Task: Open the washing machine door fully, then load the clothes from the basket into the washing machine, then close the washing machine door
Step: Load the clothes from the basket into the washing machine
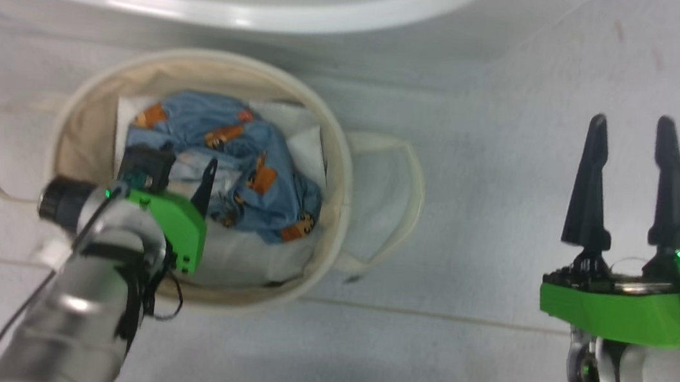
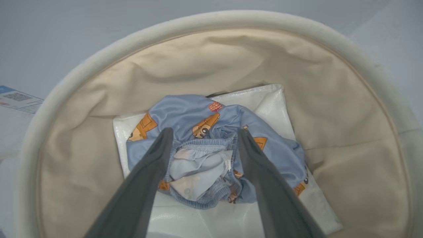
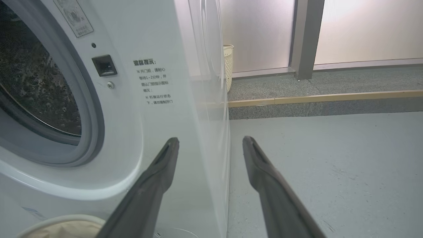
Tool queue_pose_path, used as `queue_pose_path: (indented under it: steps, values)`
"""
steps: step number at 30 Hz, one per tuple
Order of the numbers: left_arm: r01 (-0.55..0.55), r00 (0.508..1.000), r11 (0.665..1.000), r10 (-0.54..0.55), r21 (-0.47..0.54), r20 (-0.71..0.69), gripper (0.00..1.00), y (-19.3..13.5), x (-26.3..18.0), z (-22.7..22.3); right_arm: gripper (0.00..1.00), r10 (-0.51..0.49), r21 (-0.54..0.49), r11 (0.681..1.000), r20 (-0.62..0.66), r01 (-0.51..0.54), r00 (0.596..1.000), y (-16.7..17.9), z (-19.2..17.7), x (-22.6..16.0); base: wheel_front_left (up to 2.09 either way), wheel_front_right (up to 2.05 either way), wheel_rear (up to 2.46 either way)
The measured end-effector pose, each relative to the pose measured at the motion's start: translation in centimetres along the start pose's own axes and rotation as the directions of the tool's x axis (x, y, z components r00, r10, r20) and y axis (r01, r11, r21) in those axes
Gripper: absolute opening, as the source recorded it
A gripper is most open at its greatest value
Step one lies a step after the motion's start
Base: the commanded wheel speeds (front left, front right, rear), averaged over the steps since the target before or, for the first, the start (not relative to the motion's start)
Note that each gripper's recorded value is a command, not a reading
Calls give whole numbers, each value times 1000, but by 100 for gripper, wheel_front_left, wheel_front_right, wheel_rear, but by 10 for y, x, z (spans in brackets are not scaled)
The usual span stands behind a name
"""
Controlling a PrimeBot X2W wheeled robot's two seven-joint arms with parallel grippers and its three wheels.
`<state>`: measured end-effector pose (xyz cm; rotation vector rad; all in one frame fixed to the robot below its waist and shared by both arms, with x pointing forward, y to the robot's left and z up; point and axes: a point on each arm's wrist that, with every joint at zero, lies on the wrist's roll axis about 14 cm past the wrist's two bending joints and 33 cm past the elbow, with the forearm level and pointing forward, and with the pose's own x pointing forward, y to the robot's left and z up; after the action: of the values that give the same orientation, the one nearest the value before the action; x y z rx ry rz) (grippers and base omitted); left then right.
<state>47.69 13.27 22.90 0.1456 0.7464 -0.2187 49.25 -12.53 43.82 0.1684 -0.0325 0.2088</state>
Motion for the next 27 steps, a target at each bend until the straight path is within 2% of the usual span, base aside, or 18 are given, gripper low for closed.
queue_pose_path:
  steps: [6,12,17,27]
  values:
    - [-9,998,1000,9,6,-68,100,1,45,-21,100,-12,-9,1000,-61,12,998,-12,-43,12,0,0,0]
    - [17,985,999,-12,28,-174,100,-7,65,-62,100,-22,-12,1000,-139,21,990,-20,-84,11,0,0,0]
    - [37,973,995,-15,93,-230,100,-10,75,-80,100,-37,-24,999,-171,33,984,-27,-100,7,0,0,0]
    - [-19,960,984,68,180,-272,100,3,87,-94,100,-48,-47,998,-209,39,977,-34,-117,3,0,0,0]
